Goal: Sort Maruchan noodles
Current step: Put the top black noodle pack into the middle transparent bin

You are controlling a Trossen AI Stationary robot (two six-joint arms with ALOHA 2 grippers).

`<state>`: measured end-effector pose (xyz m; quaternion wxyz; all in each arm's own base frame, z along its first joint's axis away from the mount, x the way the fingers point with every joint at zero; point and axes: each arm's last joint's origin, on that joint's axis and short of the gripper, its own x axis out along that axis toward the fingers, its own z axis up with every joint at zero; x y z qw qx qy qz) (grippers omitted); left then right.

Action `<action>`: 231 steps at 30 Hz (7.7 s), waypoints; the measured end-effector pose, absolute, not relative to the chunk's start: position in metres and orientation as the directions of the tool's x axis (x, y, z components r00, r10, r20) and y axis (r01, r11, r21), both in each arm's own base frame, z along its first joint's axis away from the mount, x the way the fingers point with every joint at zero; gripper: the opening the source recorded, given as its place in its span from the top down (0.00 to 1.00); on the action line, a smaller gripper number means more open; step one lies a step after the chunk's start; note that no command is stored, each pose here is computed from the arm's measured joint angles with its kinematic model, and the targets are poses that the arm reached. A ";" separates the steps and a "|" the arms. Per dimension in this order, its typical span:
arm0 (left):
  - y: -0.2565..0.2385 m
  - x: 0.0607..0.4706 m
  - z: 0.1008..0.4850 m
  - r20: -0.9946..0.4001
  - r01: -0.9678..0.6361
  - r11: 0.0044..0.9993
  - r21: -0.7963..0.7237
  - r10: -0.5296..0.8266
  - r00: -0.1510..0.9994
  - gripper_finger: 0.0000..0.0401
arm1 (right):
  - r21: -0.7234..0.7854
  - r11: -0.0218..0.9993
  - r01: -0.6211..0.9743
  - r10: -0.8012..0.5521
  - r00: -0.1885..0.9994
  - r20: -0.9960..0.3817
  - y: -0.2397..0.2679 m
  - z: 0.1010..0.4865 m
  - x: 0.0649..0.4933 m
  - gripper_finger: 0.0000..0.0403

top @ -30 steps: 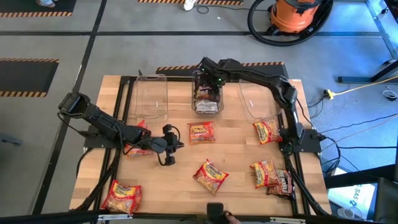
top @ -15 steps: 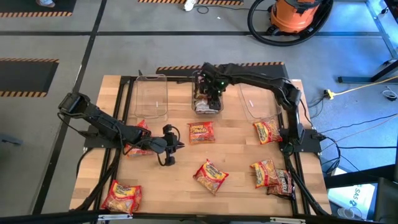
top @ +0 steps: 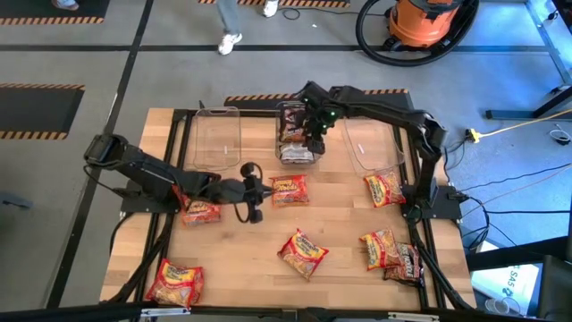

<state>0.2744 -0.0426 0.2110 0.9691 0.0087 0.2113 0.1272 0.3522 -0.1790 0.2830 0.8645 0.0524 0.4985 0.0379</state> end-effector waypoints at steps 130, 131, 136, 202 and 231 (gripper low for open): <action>0.005 0.267 0.185 -0.605 -0.041 0.993 0.107 0.097 0.790 0.93 | 0.194 0.805 0.561 0.014 0.308 -0.951 -0.173 0.158 0.391 0.93; 0.005 0.267 0.185 -0.605 -0.041 0.993 0.107 0.097 0.790 0.93 | 0.192 0.808 0.557 0.014 0.308 -0.951 -0.173 0.159 0.391 0.96; 0.005 0.267 0.185 -0.605 -0.041 0.993 0.107 0.097 0.790 0.93 | 0.178 0.826 0.535 0.005 0.309 -0.951 -0.172 0.162 0.391 0.97; -0.113 0.332 0.209 -0.464 0.004 0.840 0.542 0.295 0.835 0.36 | 0.416 0.904 0.092 0.295 0.570 -0.767 0.026 0.243 0.352 1.00; -0.121 0.311 0.178 -0.578 -0.197 0.957 0.214 0.286 0.764 0.91 | 0.029 0.999 0.030 0.006 0.589 -0.808 0.043 0.259 0.314 0.41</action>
